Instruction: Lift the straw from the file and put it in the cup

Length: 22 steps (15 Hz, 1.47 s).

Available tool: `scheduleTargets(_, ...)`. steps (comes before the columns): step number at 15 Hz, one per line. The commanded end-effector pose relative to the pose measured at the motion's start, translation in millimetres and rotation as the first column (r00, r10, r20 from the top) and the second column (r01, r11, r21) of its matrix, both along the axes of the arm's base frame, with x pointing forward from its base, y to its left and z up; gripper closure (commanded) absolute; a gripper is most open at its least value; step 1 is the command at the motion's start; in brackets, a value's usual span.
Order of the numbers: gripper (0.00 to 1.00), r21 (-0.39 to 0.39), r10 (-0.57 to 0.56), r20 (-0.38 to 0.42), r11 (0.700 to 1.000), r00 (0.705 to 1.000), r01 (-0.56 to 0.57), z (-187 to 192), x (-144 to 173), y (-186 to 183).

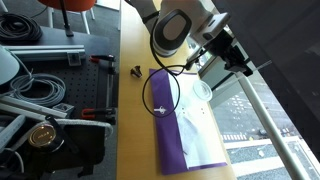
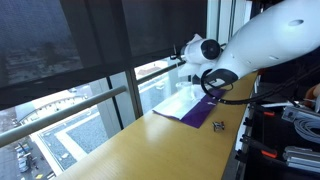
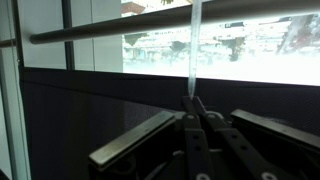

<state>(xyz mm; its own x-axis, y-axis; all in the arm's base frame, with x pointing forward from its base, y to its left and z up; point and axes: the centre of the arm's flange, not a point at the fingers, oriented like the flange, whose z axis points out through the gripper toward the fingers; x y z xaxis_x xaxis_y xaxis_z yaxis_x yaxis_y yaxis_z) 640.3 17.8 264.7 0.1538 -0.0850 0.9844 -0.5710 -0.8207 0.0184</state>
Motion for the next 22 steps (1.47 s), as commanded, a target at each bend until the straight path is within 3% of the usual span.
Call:
scheduleTargets(1,1.0,-0.004,-0.023,0.014,1.0,1.0,0.023,3,-19,10)
scheduleTargets(9,1.0,-0.023,-0.034,0.008,0.999,0.999,0.035,-6,-58,23)
scheduleTargets(22,1.0,-0.038,-0.018,0.037,0.999,0.999,0.019,-19,-38,28)
